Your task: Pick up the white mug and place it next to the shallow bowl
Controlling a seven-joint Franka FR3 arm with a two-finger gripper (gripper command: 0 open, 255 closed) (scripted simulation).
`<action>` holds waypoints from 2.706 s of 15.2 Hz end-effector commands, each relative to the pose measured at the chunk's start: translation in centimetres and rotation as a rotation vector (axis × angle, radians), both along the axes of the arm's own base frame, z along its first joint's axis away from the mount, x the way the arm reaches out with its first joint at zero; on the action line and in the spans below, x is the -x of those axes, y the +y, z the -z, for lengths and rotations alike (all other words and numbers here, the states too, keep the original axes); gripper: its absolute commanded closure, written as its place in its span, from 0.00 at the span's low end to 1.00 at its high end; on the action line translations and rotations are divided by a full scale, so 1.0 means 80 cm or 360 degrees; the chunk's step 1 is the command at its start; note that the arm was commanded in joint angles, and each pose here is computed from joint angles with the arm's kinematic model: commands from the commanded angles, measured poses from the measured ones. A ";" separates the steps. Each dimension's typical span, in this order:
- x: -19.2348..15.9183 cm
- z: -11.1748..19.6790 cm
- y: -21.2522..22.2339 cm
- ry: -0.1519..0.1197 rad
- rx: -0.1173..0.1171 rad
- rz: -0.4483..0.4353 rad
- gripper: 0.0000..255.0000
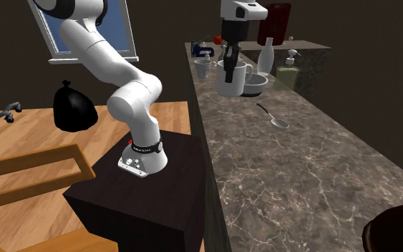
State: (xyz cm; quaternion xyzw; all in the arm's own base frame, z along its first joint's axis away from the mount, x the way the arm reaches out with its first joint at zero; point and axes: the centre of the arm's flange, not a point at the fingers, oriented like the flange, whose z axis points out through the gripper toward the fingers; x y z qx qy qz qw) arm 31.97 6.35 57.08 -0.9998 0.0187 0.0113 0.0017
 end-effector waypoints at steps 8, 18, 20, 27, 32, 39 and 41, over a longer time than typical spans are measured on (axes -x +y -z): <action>0.066 0.001 0.136 0.0000 0.0000 0.0002 1.00; 0.136 0.000 0.285 0.0000 0.0000 0.0002 1.00; 0.150 0.000 0.315 0.0000 0.0000 0.0002 1.00; 0.200 0.000 0.420 0.0000 0.0000 0.0002 1.00; 0.212 0.019 0.446 0.0000 0.0000 0.0002 1.00; 0.212 0.065 0.446 0.0000 0.0000 0.0002 1.00; 0.212 0.079 0.446 0.0000 0.0000 0.0002 1.00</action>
